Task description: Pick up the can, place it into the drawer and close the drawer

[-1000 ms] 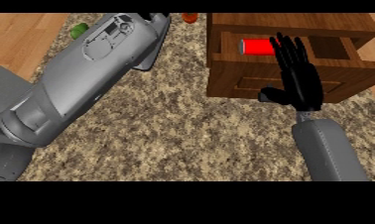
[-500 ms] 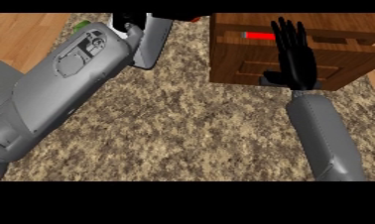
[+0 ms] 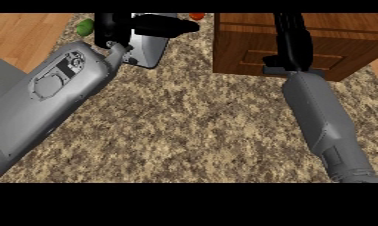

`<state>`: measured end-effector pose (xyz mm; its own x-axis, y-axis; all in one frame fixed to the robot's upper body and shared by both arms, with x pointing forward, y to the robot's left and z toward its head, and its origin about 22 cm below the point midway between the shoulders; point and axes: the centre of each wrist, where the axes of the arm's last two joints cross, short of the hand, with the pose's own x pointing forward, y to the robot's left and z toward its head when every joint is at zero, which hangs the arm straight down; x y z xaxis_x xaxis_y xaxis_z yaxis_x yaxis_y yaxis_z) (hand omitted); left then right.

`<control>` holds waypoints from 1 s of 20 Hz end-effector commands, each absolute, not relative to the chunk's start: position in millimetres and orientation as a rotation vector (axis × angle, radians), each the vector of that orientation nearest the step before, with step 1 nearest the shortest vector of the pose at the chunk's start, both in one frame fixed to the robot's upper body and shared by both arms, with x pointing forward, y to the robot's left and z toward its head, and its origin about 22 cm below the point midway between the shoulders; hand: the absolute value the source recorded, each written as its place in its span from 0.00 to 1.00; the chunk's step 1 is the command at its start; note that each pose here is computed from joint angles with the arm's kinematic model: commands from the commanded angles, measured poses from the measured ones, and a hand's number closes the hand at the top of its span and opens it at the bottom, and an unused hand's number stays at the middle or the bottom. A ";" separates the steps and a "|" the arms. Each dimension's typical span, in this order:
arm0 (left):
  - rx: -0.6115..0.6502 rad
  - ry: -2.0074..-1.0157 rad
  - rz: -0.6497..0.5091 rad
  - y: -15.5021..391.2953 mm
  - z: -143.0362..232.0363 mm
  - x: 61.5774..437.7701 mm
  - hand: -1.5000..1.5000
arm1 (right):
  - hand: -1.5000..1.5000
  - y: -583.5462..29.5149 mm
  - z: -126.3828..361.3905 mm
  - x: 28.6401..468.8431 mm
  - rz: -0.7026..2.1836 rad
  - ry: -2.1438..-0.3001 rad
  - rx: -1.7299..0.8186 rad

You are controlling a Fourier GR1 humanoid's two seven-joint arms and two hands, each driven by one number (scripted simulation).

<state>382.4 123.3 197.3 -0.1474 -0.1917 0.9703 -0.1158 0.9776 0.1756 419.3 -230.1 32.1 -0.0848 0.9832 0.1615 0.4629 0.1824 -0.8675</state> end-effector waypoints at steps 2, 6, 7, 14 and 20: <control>0.246 -1.719 -0.073 150.5 203.3 377.5 0.00 | 0.00 -209.8 49.7 439.3 0.821 -1.671 -1.380; 0.244 -1.722 -0.066 128.9 171.4 361.2 0.00 | 0.00 -214.6 68.8 449.6 0.842 -1.665 -1.391; 0.247 -1.725 -0.082 152.8 178.4 366.3 0.00 | 0.00 -209.1 54.4 444.7 0.814 -1.665 -1.390; 0.236 -1.732 -0.085 149.4 161.3 354.3 0.00 | 0.00 -196.4 81.7 458.2 0.776 -1.690 -1.373; 0.227 -1.720 -0.088 152.7 162.7 352.1 0.00 | 0.00 -187.1 90.3 461.7 0.705 -1.758 -1.266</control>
